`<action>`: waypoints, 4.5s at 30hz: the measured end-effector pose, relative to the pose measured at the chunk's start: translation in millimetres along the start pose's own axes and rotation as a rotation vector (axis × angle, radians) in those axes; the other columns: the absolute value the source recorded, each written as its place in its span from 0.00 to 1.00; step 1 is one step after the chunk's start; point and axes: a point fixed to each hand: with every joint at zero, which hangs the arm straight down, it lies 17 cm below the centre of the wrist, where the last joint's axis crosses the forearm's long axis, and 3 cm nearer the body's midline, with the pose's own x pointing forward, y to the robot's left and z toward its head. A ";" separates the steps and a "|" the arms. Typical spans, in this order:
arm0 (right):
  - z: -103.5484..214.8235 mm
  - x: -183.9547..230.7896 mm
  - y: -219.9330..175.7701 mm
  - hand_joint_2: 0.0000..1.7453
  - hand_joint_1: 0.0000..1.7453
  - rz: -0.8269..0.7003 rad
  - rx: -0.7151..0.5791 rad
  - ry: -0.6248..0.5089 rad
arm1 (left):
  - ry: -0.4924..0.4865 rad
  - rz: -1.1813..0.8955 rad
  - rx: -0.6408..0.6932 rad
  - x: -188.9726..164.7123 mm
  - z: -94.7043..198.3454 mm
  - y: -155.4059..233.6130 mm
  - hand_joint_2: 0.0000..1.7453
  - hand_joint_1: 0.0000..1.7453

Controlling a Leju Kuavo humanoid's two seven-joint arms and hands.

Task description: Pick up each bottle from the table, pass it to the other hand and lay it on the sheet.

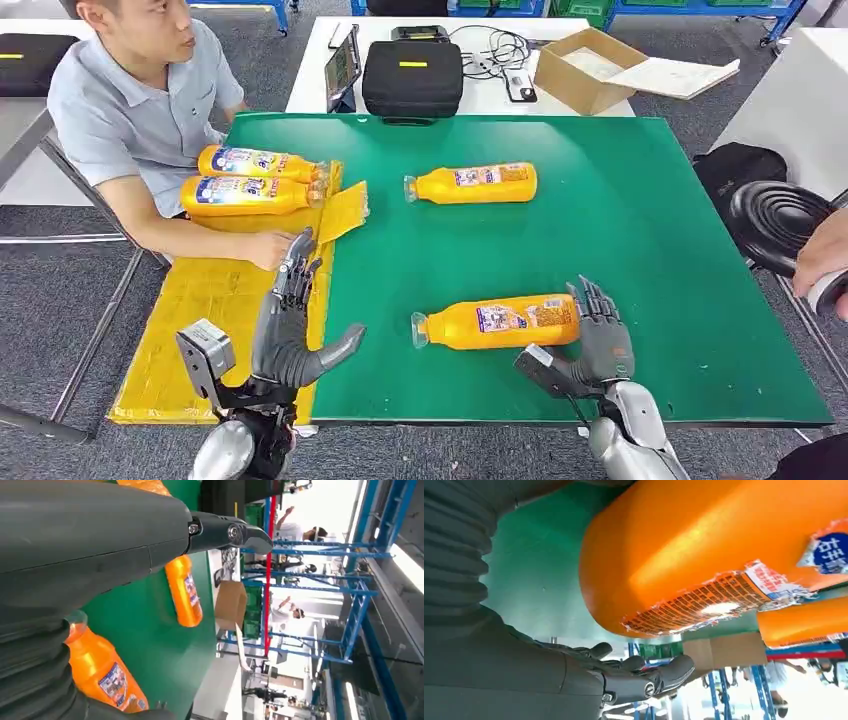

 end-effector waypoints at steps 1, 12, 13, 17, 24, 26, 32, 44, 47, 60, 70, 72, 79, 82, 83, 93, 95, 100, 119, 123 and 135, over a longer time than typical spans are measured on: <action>-0.4 -1.0 0.7 1.00 0.00 -0.002 0.002 0.004 | 0.000 0.004 0.000 0.3 -0.8 0.0 1.00 0.00; -4.6 -10.8 14.3 1.00 1.00 -0.063 0.090 0.028 | 0.001 0.028 -0.028 0.6 -8.3 -6.2 1.00 0.00; -7.6 -11.8 12.7 1.00 1.00 -0.059 0.091 0.027 | -0.004 0.034 -0.038 2.5 -12.1 -8.8 1.00 0.00; -13.7 -13.0 13.7 1.00 1.00 -0.040 0.108 0.023 | -0.009 0.045 -0.059 5.2 -21.8 -14.9 1.00 0.00; -17.5 -13.3 18.4 1.00 1.00 -0.018 0.140 0.015 | 0.006 0.085 -0.076 4.1 -29.8 -18.5 1.00 0.00; -18.1 -12.2 18.7 1.00 1.00 -0.017 0.143 0.007 | 0.004 0.087 -0.080 4.3 -31.1 -20.5 1.00 0.00; -19.1 -11.1 18.6 1.00 1.00 -0.013 0.145 -0.002 | -0.007 0.089 -0.086 6.6 -33.2 -23.5 1.00 0.00; -17.9 -7.1 16.6 1.00 1.00 -0.003 0.124 -0.032 | -0.025 0.086 -0.079 9.4 -33.8 -22.3 1.00 0.00; -14.2 -2.8 13.0 1.00 1.00 -0.002 0.084 -0.059 | -0.050 0.064 -0.068 12.9 -34.1 -20.1 1.00 0.00; 1.6 25.5 -15.7 1.00 1.00 -0.067 -0.152 -0.121 | -0.183 -0.090 0.097 29.9 -29.3 9.5 1.00 0.00; 15.1 30.0 -60.8 1.00 1.00 -0.065 -0.317 -0.117 | -0.182 -0.085 0.135 28.6 -21.0 18.0 1.00 0.00; 15.9 29.8 -66.1 1.00 1.00 -0.064 -0.333 -0.116 | -0.182 -0.084 0.135 28.7 -21.0 18.0 1.00 0.00; 17.2 29.3 -76.0 1.00 1.00 -0.062 -0.364 -0.113 | -0.183 -0.085 0.138 28.8 -20.7 18.7 1.00 0.00; 18.2 26.9 -86.5 1.00 1.00 -0.073 -0.399 -0.100 | -0.187 -0.088 0.152 29.4 -19.4 21.6 1.00 0.00; 18.5 25.5 -90.7 1.00 1.00 -0.077 -0.412 -0.095 | -0.188 -0.089 0.158 30.1 -18.6 22.9 1.00 0.00; 31.5 36.6 -159.6 1.00 1.00 -0.246 -0.652 -0.087 | -0.037 0.025 0.184 -1.5 -1.9 33.0 1.00 0.00; 35.3 48.4 -176.8 1.00 1.00 -0.254 -0.696 -0.120 | -0.007 0.029 0.192 -10.0 6.5 36.5 1.00 0.00; 49.7 76.3 -219.3 1.00 1.00 -0.257 -0.808 -0.193 | 0.098 0.068 0.214 -36.2 25.5 41.3 1.00 0.00; 67.8 110.0 -289.0 1.00 1.00 -0.371 -1.008 -0.290 | 0.212 0.142 0.036 -84.7 56.7 -5.6 1.00 0.00; 58.2 127.5 -292.3 1.00 1.00 -0.463 -1.002 -0.340 | 0.185 0.238 -0.115 -75.6 62.8 -42.8 1.00 0.00; 20.7 186.5 -268.6 1.00 1.00 -0.750 -0.868 -0.450 | 0.035 0.472 -0.309 -27.4 62.4 -90.0 1.00 0.00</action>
